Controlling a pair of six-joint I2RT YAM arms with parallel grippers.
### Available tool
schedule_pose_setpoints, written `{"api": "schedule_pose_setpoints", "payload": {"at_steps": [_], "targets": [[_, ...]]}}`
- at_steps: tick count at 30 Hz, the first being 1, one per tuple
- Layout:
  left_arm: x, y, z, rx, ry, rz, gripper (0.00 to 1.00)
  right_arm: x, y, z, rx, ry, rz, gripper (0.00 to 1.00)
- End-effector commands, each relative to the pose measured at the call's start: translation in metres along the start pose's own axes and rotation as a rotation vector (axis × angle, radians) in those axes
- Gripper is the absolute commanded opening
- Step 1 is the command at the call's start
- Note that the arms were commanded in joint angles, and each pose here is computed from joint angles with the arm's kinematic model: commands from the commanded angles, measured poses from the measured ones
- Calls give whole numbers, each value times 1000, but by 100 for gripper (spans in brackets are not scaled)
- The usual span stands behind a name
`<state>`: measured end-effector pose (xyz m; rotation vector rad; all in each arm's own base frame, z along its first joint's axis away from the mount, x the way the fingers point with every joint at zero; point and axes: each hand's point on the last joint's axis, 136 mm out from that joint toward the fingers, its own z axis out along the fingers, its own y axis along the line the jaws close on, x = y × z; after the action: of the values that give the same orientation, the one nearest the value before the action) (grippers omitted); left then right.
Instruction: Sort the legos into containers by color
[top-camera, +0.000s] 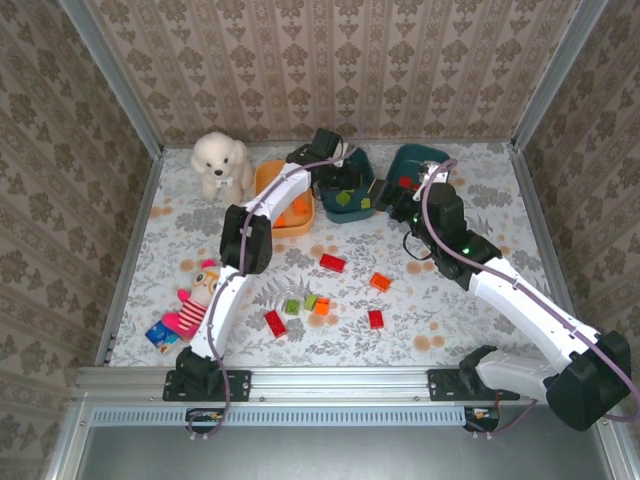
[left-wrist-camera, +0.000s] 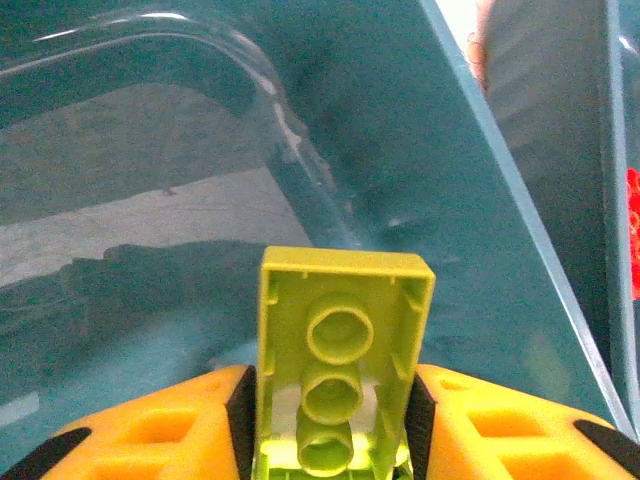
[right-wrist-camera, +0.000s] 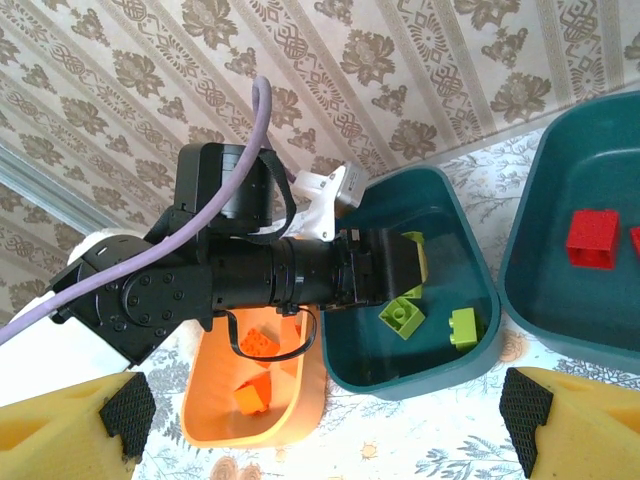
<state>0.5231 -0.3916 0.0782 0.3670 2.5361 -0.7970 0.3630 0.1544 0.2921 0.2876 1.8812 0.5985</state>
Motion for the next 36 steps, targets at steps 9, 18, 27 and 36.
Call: {"api": "schedule_pose_setpoints", "payload": {"at_steps": [9,18,27,36], "targets": [[-38,-36,-50,82,-96,-30,64,26,-6,4,-1,106,-61,91],[-1,-32,-168,1,-180,-141,66,99,39,-8,-153,298,-352,87],[190,27,-280,-196,-64,-308,67,206,103,-32,-316,524,-553,85],[325,49,-371,-217,-126,-494,70,324,140,-43,-202,818,-609,79]]}}
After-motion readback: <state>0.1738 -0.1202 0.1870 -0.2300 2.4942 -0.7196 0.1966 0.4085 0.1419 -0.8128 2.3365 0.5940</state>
